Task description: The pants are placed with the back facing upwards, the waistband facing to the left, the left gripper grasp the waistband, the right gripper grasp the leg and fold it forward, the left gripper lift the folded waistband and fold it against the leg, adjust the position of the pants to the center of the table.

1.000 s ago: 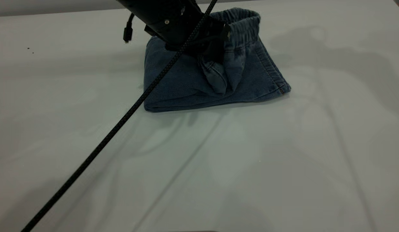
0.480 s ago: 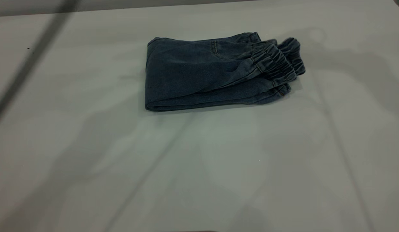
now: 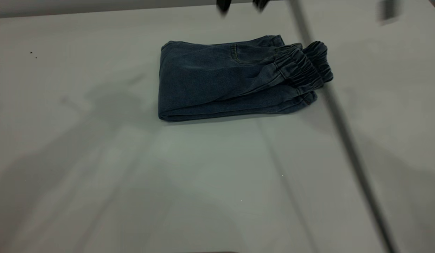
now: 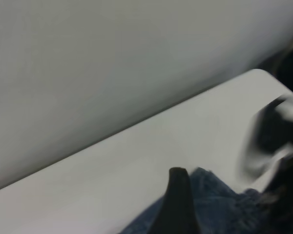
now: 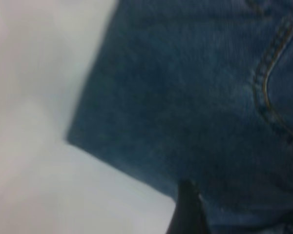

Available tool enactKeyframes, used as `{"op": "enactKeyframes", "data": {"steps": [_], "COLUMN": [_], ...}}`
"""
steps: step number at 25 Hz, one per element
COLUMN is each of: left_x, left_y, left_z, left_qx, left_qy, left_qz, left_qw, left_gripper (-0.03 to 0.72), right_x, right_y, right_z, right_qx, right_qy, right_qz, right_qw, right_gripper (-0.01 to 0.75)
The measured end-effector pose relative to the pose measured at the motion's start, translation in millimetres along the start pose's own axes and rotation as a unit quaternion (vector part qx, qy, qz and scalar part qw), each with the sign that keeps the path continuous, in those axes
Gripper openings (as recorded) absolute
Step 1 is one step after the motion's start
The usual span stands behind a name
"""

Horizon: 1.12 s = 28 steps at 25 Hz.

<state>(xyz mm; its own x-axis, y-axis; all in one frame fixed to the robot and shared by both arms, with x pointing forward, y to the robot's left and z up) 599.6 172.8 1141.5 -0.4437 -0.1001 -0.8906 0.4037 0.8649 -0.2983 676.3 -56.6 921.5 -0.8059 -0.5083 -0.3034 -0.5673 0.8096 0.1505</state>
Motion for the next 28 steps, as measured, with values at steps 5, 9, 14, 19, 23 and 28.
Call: {"op": "enactKeyframes", "data": {"steps": [5, 9, 14, 19, 23, 28], "left_x": [8, 17, 21, 24, 25, 27], "left_y": [-7, -10, -12, -12, -12, -9], "left_z": [-3, -3, -4, -4, -5, -12], "left_qx": [0.020, 0.033, 0.041, 0.042, 0.041, 0.033], "left_qy": [0.031, 0.057, 0.074, 0.081, 0.087, 0.100], "left_qz": [-0.002, -0.002, 0.000, 0.005, 0.012, 0.040], "left_qw": [0.999, 0.998, 0.996, 0.996, 0.995, 0.994], "left_gripper": [0.570, 0.570, 0.570, 0.570, 0.570, 0.570], "right_x": [12, 25, 44, 50, 47, 34], "right_y": [5, 1, 9, 27, 36, 34], "right_z": [50, 83, 115, 114, 105, 49], "right_qx": [0.106, 0.119, 0.085, 0.019, -0.005, 0.030], "right_qy": [0.044, 0.074, 0.121, 0.150, 0.148, 0.126], "right_qz": [0.014, 0.039, 0.060, 0.070, 0.068, 0.032], "right_qw": [0.993, 0.989, 0.987, 0.986, 0.987, 0.991], "right_gripper": [0.449, 0.449, 0.447, 0.419, 0.388, 0.378]}}
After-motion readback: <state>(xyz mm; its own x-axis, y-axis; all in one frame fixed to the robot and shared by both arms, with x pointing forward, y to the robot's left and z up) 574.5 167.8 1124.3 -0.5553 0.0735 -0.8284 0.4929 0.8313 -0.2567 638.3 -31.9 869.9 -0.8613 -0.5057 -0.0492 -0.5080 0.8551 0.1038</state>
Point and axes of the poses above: a point on each arm's last joint axis where the gripper is mounted, z pointing out along that axis toward the gripper, y along the wrist's bending axis when the last joint is at zero, x = y × z, the point moved 5 cm from there along z, pointing out along that axis toward the gripper, and after that the axes turned 13 degrees about -z, right-handed, at the moved point
